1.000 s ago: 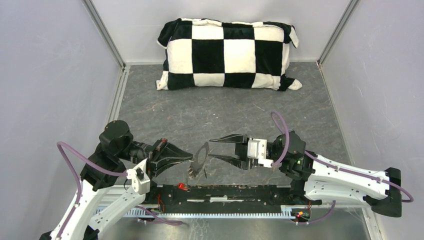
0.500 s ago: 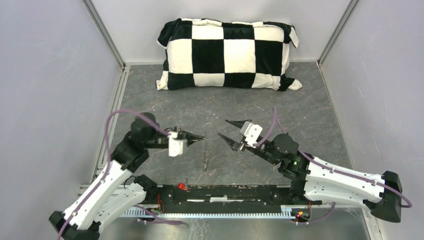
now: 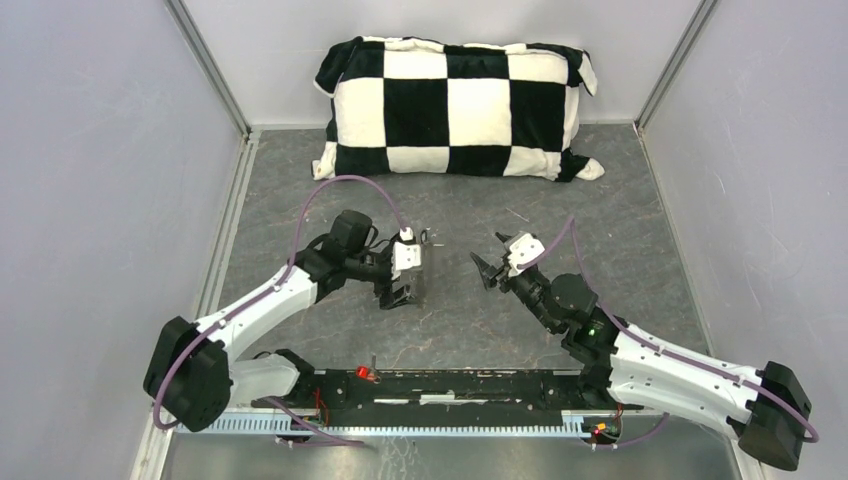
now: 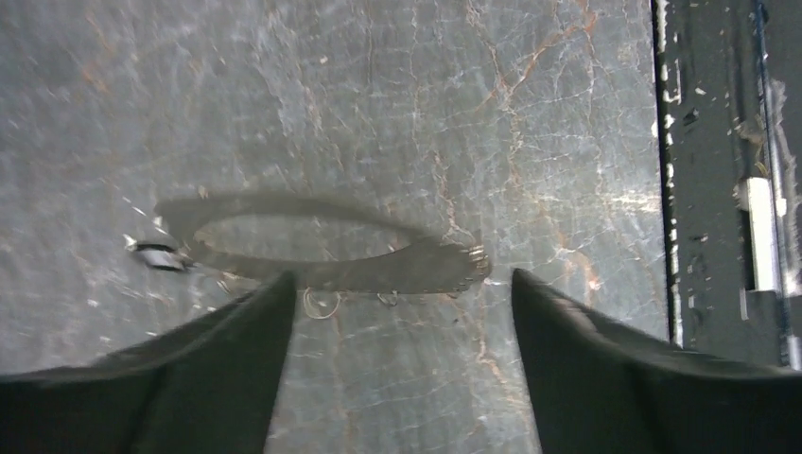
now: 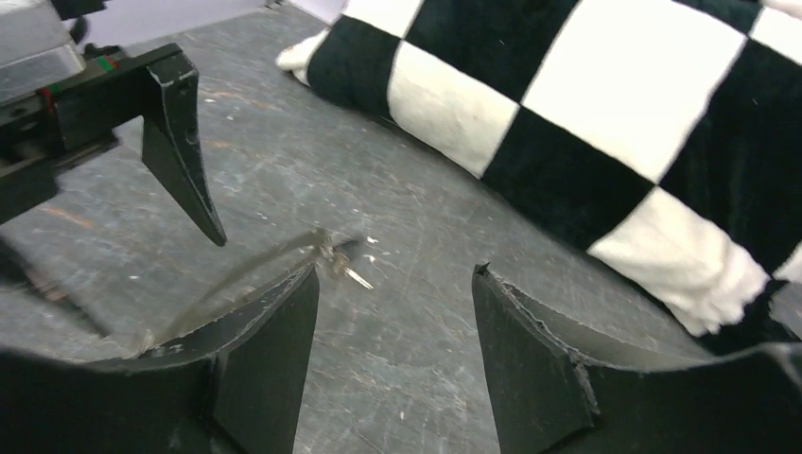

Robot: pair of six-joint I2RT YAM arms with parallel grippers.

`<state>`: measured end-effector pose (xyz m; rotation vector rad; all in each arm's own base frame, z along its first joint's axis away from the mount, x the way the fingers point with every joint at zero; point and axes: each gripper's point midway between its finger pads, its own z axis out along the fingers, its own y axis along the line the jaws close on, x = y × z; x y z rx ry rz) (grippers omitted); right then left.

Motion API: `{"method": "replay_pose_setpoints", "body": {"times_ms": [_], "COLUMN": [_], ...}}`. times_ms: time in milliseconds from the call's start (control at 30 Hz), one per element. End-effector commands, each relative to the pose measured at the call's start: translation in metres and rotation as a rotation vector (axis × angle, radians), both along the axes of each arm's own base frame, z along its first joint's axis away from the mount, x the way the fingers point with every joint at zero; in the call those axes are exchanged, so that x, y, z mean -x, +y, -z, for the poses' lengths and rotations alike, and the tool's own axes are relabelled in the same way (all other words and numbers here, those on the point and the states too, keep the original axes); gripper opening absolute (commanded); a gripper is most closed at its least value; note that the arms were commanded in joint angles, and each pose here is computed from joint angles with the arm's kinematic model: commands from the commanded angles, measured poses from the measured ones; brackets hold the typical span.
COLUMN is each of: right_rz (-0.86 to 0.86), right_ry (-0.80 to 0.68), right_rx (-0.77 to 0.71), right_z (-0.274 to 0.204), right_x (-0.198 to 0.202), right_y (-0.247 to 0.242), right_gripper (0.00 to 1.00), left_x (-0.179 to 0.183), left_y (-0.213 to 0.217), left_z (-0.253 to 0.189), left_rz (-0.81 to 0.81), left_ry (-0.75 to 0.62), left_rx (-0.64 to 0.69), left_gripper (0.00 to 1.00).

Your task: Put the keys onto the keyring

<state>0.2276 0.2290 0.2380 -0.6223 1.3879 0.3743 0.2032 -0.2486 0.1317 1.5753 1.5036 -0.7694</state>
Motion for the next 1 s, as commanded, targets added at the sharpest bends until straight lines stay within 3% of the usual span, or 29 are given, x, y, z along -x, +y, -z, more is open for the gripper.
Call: {"method": "replay_pose_setpoints", "body": {"times_ms": [0,100,167,200,367,533,667,833,967], "right_rz": [0.149,0.288,0.385,0.430,0.588,0.813,0.952,0.951,0.933], "right_ry": [0.041,0.085,0.109,0.118,0.146,0.113,0.097,0.153,0.146], "right_rx": [-0.032,-0.024,-0.036,-0.041,-0.025,-0.029,-0.032,0.079,0.120], "right_z": [0.009,0.025,0.034,0.040,0.060,0.087,0.108,0.146,0.156], "right_x": [-0.019,-0.033,-0.042,-0.045,-0.061,-0.069,-0.065,-0.061,-0.061], "right_y": [-0.024,-0.052,-0.074,-0.084,-0.125,-0.198,-0.252,-0.265,-0.266], "right_gripper": [0.70,0.78,0.96,0.98,0.98,0.98,0.98,0.98,0.98], "left_x": [0.000,0.005,-0.003,-0.011,-0.070,-0.128,-0.145,-0.161,-0.159], "left_y": [-0.005,0.006,0.020,0.031,0.092,0.188,0.226,0.249,0.255], "left_z": [-0.019,-0.019,-0.019,-0.022,-0.036,-0.011,0.023,0.036,0.022], "left_rz": [-0.034,-0.070,-0.137,-0.182,-0.445,-0.804,-0.971,-1.147,-1.191], "left_ry": [0.072,0.179,0.207,0.201,0.180,0.152,0.153,0.123,-0.033], "left_rx": [0.021,-0.063,-0.122,-0.126,0.001,0.184,0.295,0.430,0.530], "left_gripper": [0.99,1.00,1.00,1.00,1.00,1.00,1.00,1.00,1.00]}}
